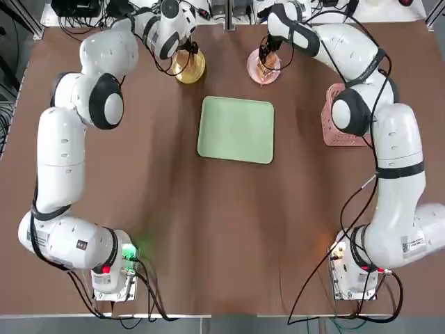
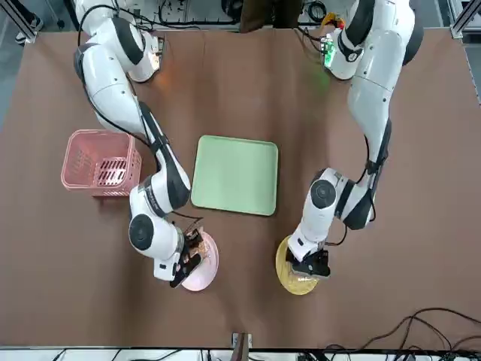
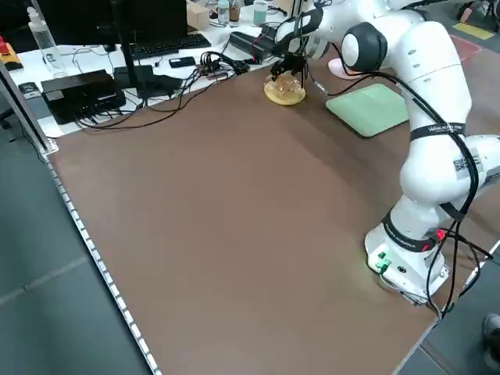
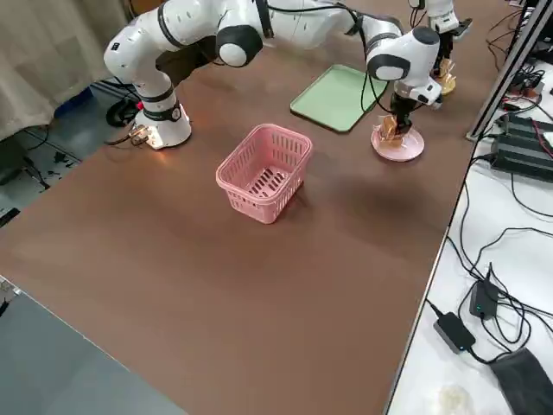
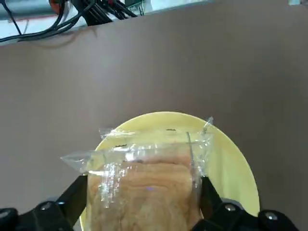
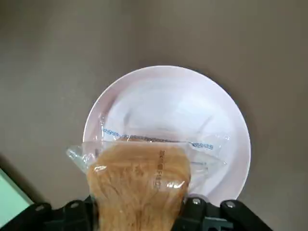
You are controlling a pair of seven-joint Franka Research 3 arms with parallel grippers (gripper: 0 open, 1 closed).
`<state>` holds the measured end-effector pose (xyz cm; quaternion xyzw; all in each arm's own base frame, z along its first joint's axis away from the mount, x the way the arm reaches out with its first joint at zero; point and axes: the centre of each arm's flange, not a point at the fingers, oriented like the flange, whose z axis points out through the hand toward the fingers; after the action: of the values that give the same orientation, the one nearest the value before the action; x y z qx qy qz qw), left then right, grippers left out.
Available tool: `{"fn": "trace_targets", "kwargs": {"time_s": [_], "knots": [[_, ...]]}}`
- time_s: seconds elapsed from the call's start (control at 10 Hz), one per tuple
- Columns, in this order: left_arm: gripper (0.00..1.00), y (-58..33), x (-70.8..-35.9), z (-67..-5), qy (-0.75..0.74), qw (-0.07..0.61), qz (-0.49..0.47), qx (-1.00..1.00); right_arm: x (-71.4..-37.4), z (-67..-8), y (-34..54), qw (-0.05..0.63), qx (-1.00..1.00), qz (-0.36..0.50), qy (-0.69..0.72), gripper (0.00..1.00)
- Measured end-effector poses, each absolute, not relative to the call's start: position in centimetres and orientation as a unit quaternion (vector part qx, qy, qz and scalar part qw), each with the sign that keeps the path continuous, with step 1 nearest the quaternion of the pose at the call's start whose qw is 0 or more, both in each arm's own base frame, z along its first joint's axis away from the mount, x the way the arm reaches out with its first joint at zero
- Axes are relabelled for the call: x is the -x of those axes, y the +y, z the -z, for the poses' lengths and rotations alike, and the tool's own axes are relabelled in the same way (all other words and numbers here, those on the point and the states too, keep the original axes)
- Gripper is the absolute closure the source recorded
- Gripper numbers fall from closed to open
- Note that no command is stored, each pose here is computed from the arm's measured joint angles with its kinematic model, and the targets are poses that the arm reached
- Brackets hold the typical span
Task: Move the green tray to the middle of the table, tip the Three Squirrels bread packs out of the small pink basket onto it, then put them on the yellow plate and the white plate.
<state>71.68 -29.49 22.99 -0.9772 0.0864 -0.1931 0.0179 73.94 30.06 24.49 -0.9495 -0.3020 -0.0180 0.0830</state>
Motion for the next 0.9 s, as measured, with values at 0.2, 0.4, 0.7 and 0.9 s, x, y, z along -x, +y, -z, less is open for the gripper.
{"fn": "trace_targets", "kwargs": {"time_s": [0.2, 0.4, 0.7, 0.9], "knots": [[0.00, -29.6, -71.8, -23.8, 0.081, 0.012, 0.196, 0.977, -73.8, -24.0, 30.1, 0.083, 0.949, 0.016, -0.303, 0.22], [0.00, -29.3, -71.6, -24.0, 0.077, 0.024, 0.179, 0.981, -73.7, -23.4, 30.1, 0.083, 0.949, 0.015, -0.303, 0.07], [0.00, -29.3, -71.5, -24.2, 0.076, 0.031, 0.169, 0.982, -73.8, -23.4, 30.0, 0.083, 0.949, 0.015, -0.303, 0.01], [0.00, -29.4, -71.4, -24.6, 0.076, 0.031, 0.169, 0.982, -73.9, -23.5, 29.9, 0.084, 0.950, 0.018, -0.302, 0.01]]}}
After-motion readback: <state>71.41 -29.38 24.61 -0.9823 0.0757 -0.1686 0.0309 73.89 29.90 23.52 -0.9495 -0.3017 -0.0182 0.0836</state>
